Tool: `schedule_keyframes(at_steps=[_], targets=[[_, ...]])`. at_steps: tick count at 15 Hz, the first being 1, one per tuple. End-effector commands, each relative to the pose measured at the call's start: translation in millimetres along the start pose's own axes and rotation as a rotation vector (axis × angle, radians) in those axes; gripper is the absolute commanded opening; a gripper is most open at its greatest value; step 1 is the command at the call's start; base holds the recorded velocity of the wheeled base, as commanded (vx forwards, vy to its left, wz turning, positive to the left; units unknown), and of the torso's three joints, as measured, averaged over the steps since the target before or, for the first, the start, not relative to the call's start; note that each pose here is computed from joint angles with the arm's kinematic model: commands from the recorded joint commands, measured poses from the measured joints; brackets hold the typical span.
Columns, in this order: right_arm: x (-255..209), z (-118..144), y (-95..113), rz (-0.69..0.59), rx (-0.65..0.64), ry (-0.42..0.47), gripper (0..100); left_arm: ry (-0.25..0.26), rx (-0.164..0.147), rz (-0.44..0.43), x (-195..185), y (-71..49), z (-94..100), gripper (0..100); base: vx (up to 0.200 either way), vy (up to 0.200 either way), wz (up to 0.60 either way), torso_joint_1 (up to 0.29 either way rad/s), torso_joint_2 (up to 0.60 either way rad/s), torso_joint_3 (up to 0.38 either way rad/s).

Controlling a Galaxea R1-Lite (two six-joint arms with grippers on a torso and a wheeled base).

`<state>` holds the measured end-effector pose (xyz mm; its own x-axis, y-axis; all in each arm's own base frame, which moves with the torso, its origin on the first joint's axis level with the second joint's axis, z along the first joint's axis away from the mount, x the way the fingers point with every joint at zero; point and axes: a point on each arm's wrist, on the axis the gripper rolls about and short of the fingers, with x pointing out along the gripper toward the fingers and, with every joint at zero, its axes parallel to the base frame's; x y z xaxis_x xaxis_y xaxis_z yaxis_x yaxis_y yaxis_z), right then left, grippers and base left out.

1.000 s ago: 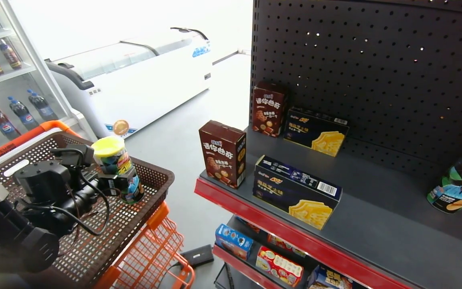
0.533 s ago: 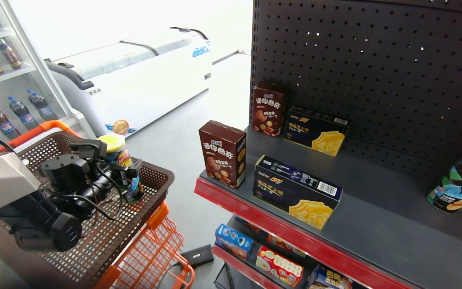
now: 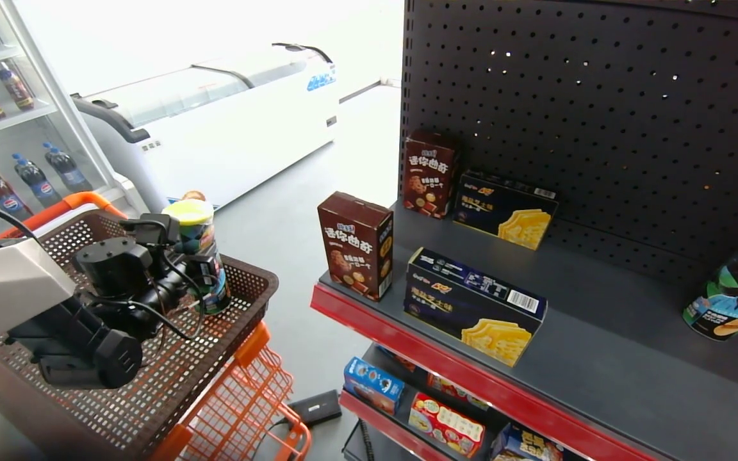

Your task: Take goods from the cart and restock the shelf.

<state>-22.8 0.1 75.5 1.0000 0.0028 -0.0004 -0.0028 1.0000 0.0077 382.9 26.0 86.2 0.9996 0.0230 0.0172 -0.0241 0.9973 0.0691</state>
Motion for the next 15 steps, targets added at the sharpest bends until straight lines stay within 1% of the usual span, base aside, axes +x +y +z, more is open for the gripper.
schedule_keyframes(at_steps=[1,2,3,4,5,6,7,8,9,10,11,12,13,15], targets=[[0,0,0,0.0,0.0,0.0,100,-0.074,0.002,-0.01,-9,-5.0,32.8,0,0.0,0.0,0.0,0.0,0.0,0.0],[0,0,0,0.0,0.0,0.0,100,-0.096,0.004,-0.012,-13,-5.0,44.0,0,0.0,0.0,0.0,0.0,0.0,0.0],[0,0,0,0.0,0.0,0.0,100,-0.095,0.018,-0.02,-19,-8.2,57.1,0,0.0,0.0,0.0,0.0,0.0,0.0],[0,0,0,0.0,0.0,0.0,100,-0.092,0.021,-0.023,-27,-8.6,68.2,0,0.0,0.0,0.0,0.0,0.0,0.0],[0,0,0,0.0,0.0,0.0,100,-0.091,0.021,-0.025,-31,-8.9,72.9,0,0.0,0.0,0.0,0.0,0.0,0.0],[0,0,0,0.0,0.0,0.0,100,-0.077,0.014,-0.04,-45,-12.0,84.4,0,0.0,0.0,0.0,0.0,0.0,0.0],[0,0,0,0.0,0.0,0.0,100,-0.076,0.01,-0.056,-56,-13.2,91.7,0,0.0,0.0,0.0,0.0,0.0,0.0],[0,0,0,0.0,0.0,0.0,100,-0.084,0.004,-0.091,-64,-15.4,97.5,0,0.0,0.0,0.0,0.0,0.0,0.0],[0,0,0,0.0,0.0,0.0,100,-0.123,-0.005,-0.124,-72,-17.3,106.3,0,0.0,0.0,0.0,0.0,0.0,0.0],[0,0,0,0.0,0.0,0.0,100,-0.145,-0.008,-0.146,-78,-18.6,111.6,0,0.0,0.0,0.0,0.0,0.0,0.0],[0,0,0,0.0,0.0,0.0,100,-0.159,-0.008,-0.165,-83,-23.3,116.4,0,0.0,0.0,0.0,0.0,0.0,0.0],[0,0,0,0.0,0.0,0.0,100,-0.172,-0.011,-0.199,-92,-32.7,123.6,0,0.0,0.0,0.0,0.0,0.0,0.0],[0,0,0,0.0,0.0,0.0,100,-0.171,-0.014,-0.207,-94,-34.8,124.5,0,0.0,0.0,0.0,0.0,0.0,0.0],[0,0,0,0.0,-0.002,0.0,100,-0.184,-0.018,-0.274,-102,-43.5,131.5,0,0.0,0.0,0.0,0.0,0.0,0.0]])
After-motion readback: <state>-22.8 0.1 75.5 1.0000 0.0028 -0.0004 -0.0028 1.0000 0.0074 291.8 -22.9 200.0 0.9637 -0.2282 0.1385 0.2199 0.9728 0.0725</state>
